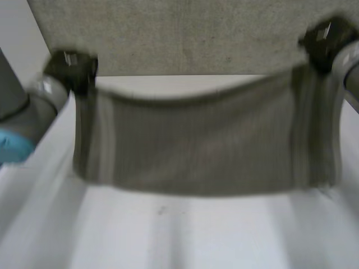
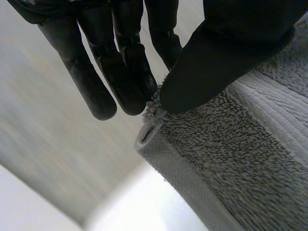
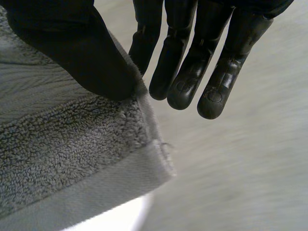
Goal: Fold the towel.
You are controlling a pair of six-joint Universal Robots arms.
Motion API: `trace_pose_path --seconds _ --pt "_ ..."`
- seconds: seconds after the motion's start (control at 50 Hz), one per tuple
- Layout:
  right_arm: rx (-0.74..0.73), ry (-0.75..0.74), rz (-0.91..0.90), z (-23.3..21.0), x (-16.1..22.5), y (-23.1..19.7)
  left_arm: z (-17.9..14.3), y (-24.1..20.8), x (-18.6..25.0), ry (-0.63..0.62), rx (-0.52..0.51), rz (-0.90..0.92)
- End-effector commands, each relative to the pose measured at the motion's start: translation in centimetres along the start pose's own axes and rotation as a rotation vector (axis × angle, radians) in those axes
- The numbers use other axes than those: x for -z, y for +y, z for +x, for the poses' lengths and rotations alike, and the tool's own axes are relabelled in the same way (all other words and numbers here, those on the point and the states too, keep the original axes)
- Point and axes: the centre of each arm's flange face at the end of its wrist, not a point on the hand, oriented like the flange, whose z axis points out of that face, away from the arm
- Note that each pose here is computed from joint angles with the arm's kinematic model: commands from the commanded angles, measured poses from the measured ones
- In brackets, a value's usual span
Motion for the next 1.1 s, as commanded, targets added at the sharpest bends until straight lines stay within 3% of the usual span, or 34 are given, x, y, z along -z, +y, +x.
trace_pose_path --seconds 0.02,0.1,0.2,0.36,0.4,0.46,0.5,0.66,0.74,0.78,0.92,1.0,1.1 --pt "-0.106 0.425 0.400 7.0 0.5 -7.1 -5.7 -13.4 -0.9 -0.213 0.202 0.570" --pt "-0.123 0.391 0.389 6.5 1.4 -6.9 -6.5 -14.6 -0.1 -0.235 0.248 0.637" --pt "-0.135 0.275 0.305 4.1 1.6 -5.1 -5.6 -11.4 -0.3 -0.218 0.253 0.535" --pt "-0.135 0.037 0.253 -0.8 1.5 -2.0 -2.6 -1.6 0.0 -0.158 0.270 0.247" --pt "-0.148 -0.075 0.225 -3.6 1.6 -0.3 -0.7 2.2 0.7 -0.111 0.277 0.152" --pt "-0.155 -0.134 0.206 -5.3 1.7 0.8 0.3 4.2 1.0 -0.089 0.278 0.113" --pt "-0.174 -0.259 0.150 -9.1 2.3 3.4 2.0 7.8 1.8 -0.058 0.270 0.046" --pt "-0.151 -0.467 -0.056 -15.8 4.5 9.1 3.7 13.3 5.1 -0.025 0.180 -0.133" --pt "-0.102 -0.543 -0.148 -15.8 6.3 9.9 2.8 14.3 6.8 -0.025 0.123 -0.211" --pt "-0.066 -0.602 -0.259 -13.7 8.5 9.6 2.0 13.9 7.7 -0.018 0.089 -0.235" --pt "-0.085 -0.755 -0.453 -10.3 13.6 7.7 0.6 9.5 14.1 0.144 -0.004 -0.406" --pt "-0.010 -0.825 -0.436 -7.9 17.1 4.9 0.6 7.0 16.9 0.269 0.028 -0.447" --pt "0.057 -0.762 -0.356 -7.1 16.4 4.2 -0.4 6.7 15.9 0.278 0.011 -0.369"
